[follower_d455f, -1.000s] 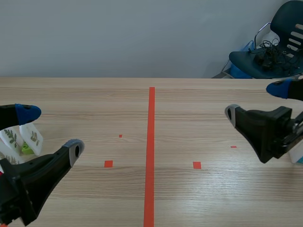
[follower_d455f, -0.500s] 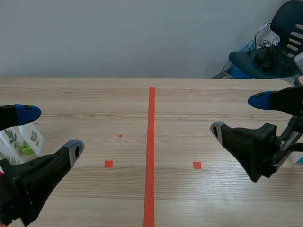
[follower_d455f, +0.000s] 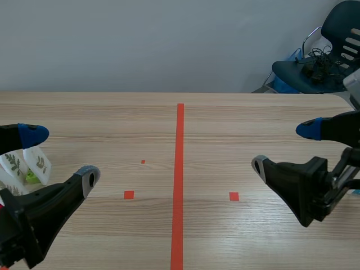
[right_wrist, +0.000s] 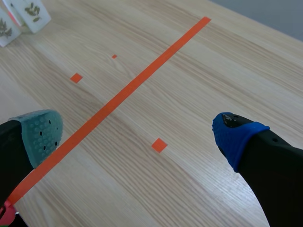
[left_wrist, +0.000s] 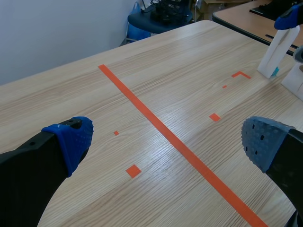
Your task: Do the leaf sorting experiment
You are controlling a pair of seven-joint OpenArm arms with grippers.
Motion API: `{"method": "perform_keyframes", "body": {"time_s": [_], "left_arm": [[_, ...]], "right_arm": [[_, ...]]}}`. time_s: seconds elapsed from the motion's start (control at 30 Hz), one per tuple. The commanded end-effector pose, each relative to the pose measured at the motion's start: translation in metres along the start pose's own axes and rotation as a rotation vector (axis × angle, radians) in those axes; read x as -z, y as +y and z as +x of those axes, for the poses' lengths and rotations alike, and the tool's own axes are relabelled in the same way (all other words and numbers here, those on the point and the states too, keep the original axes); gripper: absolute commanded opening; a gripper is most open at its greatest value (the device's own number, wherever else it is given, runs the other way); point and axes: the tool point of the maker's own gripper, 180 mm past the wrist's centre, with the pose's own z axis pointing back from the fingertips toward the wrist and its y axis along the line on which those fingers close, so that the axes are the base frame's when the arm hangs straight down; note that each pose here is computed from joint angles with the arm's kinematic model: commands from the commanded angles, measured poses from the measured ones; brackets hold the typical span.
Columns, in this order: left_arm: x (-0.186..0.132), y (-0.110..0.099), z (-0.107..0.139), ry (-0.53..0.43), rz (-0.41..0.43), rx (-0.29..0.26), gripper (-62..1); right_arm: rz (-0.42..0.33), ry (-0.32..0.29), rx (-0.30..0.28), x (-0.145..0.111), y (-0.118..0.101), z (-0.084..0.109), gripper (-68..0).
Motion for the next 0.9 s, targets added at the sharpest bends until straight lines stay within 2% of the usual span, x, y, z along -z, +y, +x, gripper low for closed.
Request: {"method": "perform_keyframes", "body": {"time_s": [0.0, 0.1, 0.27, 0.43, 0.87], "left_arm": [[0.002, -0.002, 0.009, -0.032, -0.010, 0.000, 1.4], [0.002, -0.002, 0.009, -0.033, -0.010, 0.000, 1.4], [0.002, -0.002, 0.009, -0.033, -0.010, 0.000, 1.4], [0.002, -0.002, 0.009, -0.033, -0.010, 0.000, 1.4], [0.002, -0.002, 0.009, -0.033, -0.010, 0.000, 1.4]], "right_arm": [[0.016, -0.041, -0.034, -0.003, 0.008, 0.019, 0.4], [0.009, -0.038, -0.056, -0.005, 0.015, 0.024, 0.4], [-0.081, -0.007, -0.071, -0.006, 0.000, 0.020, 0.4], [-0.086, -0.026, -0.071, -0.006, 0.000, 0.023, 0.4], [-0.086, -0.025, -0.072, -0.006, 0.000, 0.023, 0.4]]}}
